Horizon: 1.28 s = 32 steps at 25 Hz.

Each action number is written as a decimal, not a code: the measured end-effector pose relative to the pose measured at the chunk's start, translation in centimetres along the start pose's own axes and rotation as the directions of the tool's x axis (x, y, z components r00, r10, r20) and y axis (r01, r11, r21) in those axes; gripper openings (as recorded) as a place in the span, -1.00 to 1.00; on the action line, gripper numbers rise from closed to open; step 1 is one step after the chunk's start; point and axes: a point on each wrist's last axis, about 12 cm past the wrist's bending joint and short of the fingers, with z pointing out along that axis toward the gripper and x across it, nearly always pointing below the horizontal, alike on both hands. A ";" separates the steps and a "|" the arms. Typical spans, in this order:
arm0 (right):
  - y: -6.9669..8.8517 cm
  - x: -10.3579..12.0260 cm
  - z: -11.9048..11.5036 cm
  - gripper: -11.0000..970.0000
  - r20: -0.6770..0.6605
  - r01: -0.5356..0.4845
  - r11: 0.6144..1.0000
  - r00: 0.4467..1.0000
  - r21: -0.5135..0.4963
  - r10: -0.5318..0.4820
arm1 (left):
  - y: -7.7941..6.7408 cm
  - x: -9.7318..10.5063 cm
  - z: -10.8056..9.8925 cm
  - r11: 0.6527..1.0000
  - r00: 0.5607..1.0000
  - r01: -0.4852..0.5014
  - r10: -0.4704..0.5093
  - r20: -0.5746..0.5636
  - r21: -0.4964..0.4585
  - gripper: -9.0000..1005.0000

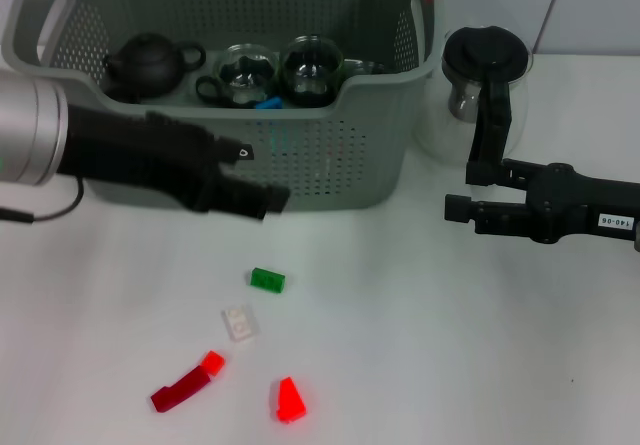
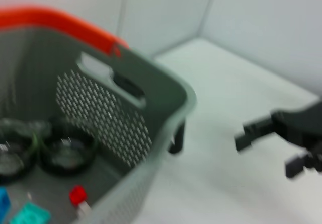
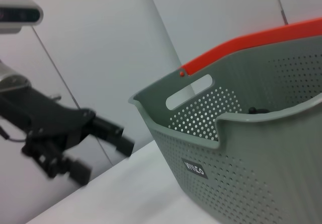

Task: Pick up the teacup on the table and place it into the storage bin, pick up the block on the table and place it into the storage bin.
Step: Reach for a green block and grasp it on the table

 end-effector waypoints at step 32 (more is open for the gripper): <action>-0.2 0.3 0.0 0.83 0.001 -0.048 0.999 0.999 0.021 0.048 | 0.4 3.4 9.8 0.948 0.907 0.237 -0.294 -0.302 -0.212 0.71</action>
